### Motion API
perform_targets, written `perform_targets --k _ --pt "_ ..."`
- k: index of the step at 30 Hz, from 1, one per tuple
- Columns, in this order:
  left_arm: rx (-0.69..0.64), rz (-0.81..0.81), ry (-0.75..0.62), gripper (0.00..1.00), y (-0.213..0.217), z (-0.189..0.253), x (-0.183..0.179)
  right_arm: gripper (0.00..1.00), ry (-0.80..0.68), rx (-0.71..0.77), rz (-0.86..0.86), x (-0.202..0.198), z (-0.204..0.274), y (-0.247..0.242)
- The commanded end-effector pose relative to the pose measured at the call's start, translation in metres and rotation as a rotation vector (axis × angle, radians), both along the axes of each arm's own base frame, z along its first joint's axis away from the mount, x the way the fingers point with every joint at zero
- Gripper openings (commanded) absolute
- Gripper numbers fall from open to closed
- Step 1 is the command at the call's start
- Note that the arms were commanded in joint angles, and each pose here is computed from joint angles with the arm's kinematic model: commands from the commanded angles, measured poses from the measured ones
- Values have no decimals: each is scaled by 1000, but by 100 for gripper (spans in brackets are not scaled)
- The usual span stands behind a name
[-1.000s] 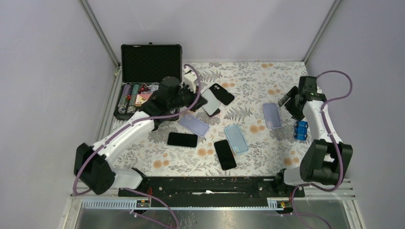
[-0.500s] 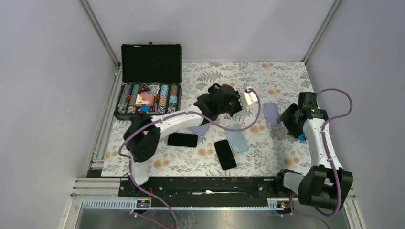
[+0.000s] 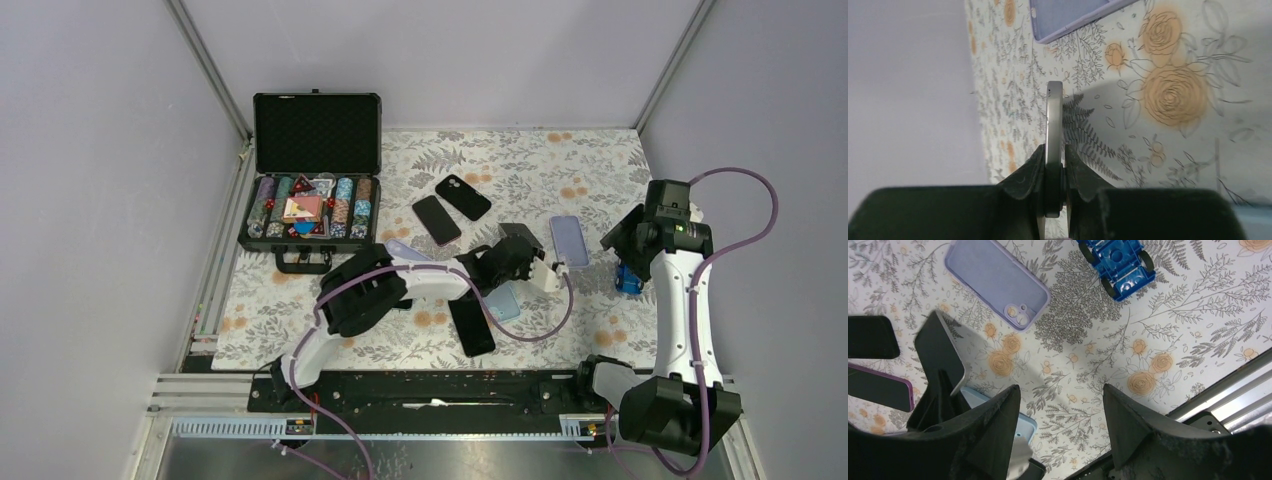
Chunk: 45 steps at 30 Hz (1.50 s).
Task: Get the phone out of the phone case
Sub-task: Place the phone at the center of the board, then reset both arms
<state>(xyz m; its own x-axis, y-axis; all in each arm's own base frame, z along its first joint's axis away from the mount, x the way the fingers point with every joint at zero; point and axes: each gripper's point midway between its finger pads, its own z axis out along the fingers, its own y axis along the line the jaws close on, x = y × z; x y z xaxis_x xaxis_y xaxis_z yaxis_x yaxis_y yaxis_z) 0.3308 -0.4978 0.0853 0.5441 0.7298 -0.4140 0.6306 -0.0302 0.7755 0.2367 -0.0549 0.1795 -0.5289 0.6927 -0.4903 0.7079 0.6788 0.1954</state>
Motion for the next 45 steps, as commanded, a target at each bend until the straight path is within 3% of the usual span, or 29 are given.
perform_targets --k 1,6,12,19,22,24,25,32,37,45 --pt "-23 55 -300 5 -13 38 29 68 16 -15 -6 -6 7 -3" --pt "-8 7 -255 14 -22 5 10 68 -2 7 2 -4 10 2" --pt "8 -42 -160 33 -14 -38 -18 68 -28 5 -2 -2 19 2" --pt "-18 -38 -64 54 -16 -48 -36 68 -15 15 6 0 15 3" --pt "-35 -56 -60 72 -20 -36 -46 68 -8 19 11 -1 13 4" --pt "-94 -80 -51 94 -25 -6 -53 68 -12 19 10 0 12 4" --pt "-111 -87 -39 98 -26 6 -56 68 -17 19 8 0 11 4" --pt "-222 -79 -6 99 -27 74 -64 68 -27 38 12 3 6 7" --pt "-432 -22 -10 99 -19 136 -63 68 -42 48 10 6 8 8" --pt "-761 314 35 99 47 233 -46 68 -161 88 42 23 32 18"
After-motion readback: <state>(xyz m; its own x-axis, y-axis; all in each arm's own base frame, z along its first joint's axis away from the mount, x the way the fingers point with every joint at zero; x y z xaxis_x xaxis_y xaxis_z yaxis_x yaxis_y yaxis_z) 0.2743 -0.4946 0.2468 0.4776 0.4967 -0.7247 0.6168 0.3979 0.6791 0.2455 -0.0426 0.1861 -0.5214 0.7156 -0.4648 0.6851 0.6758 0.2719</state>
